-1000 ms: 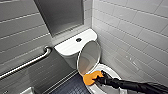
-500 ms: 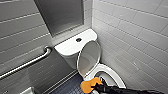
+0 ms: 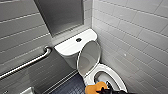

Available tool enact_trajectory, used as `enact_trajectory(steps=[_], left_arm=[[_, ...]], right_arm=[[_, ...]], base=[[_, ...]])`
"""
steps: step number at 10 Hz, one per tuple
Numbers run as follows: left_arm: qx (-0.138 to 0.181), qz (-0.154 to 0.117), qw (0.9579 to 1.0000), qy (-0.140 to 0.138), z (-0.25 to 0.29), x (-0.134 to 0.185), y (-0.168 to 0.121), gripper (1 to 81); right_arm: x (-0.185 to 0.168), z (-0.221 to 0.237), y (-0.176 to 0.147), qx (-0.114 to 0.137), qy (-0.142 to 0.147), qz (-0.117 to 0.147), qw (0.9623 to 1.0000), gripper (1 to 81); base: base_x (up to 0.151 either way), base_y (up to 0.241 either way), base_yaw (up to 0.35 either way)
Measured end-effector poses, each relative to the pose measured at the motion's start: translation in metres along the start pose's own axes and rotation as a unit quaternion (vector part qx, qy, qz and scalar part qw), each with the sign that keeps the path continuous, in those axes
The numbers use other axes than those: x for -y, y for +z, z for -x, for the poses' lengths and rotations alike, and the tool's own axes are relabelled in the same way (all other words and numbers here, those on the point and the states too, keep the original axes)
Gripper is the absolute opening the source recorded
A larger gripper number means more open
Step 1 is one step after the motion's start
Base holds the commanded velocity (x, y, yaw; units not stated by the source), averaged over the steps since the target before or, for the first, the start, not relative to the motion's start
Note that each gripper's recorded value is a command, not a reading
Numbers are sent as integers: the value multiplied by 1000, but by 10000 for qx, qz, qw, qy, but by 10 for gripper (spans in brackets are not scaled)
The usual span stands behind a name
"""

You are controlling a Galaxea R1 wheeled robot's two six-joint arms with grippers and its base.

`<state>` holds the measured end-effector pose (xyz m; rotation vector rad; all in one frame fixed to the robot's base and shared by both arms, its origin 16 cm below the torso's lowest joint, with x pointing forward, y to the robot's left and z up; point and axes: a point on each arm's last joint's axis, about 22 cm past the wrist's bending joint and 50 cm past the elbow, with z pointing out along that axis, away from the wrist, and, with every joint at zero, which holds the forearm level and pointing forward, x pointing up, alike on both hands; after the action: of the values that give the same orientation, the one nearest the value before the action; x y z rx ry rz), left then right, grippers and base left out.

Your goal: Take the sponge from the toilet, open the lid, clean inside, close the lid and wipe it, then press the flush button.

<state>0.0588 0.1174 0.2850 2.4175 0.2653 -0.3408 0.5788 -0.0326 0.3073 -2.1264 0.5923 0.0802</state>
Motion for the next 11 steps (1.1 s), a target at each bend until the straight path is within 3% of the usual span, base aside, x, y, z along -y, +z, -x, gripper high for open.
enact_trajectory(steps=[2, 6, 11], left_arm=[[2, -2, 10000, 1, 0, 0, 0, 811], [2, 9, 10000, 4, 0, -1, 0, 811], [-3, 22, 10000, 5, 0, -3, 1, 811]], right_arm=[[-26, 11, -22, 7, 147, 69, 9999, 10], [-66, 40, -44, -130, 472, -58, 9988, 10], [-120, 31, -122, -609, 671, 28, 9959, 10]], base=[[0, 0, 0], [0, 0, 0], [0, 0, 0]])
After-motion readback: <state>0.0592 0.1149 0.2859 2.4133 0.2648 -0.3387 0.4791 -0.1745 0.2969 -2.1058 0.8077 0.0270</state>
